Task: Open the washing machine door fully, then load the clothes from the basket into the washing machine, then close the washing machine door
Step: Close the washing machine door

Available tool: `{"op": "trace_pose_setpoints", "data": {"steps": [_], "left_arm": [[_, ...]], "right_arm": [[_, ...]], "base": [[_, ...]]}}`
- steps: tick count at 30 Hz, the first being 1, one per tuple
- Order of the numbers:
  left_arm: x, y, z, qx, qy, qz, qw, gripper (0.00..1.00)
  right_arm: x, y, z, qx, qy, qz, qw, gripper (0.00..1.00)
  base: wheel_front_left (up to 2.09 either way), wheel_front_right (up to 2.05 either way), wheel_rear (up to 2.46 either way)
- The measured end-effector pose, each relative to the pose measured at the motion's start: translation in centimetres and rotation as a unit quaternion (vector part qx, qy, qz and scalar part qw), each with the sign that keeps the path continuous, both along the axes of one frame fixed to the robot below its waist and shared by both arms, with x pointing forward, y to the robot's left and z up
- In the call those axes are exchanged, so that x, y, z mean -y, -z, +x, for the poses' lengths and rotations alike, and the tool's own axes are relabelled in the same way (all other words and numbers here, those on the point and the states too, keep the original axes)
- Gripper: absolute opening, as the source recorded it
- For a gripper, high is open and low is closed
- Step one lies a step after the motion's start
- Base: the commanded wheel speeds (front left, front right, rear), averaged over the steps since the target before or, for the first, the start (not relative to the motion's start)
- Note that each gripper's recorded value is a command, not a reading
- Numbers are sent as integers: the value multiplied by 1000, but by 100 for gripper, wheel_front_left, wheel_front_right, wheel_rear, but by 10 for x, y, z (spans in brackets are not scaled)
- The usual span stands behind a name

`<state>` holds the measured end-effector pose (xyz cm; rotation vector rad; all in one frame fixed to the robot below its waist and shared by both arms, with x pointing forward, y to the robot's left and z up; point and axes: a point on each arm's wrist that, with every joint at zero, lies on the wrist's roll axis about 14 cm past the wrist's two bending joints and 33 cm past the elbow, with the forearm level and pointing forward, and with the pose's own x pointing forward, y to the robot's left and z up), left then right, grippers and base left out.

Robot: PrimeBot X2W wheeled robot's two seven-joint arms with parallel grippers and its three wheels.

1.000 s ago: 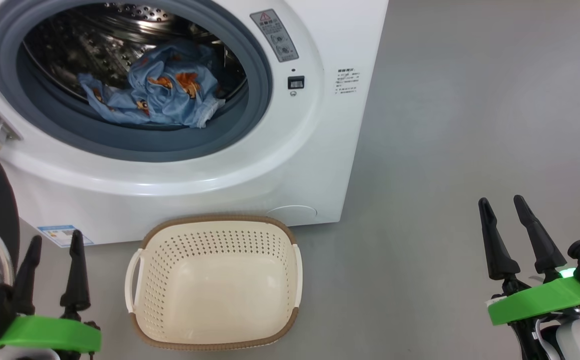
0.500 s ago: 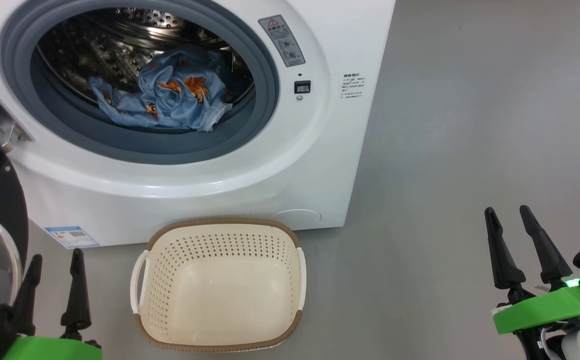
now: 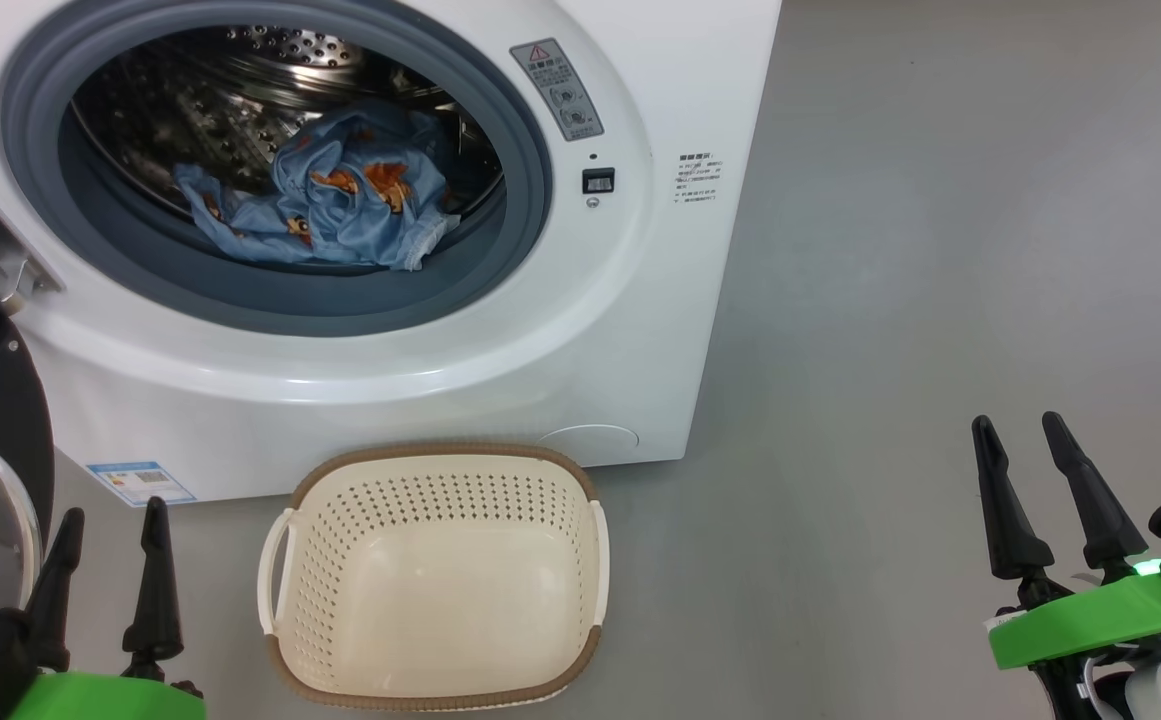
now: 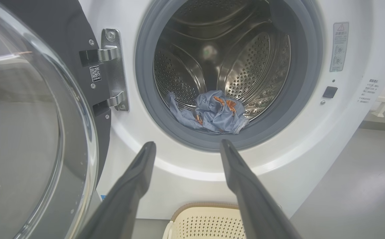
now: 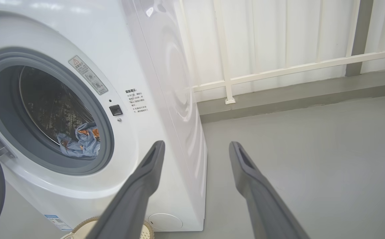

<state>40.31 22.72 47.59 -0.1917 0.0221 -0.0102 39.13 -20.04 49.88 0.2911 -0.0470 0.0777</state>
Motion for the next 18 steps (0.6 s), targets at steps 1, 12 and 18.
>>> {"op": "trace_pose_setpoints", "data": {"steps": [1, 12, 18], "left_arm": [[0, 0, 0, 0, 0, 0, 1000, 100], [-1, 0, 0, 0, -2, 0, 1000, 100], [-2, 0, 0, 0, -3, 0, 1000, 100]], "right_arm": [[0, 0, 0, 0, 0, 0, 1000, 100], [0, 2, -1, -3, 1, 0, 1000, 100], [0, 2, -1, -3, 0, 1, 1000, 100]], "base": [[-1, 1, 0], [-78, 77, 1], [-128, 128, 0]]}}
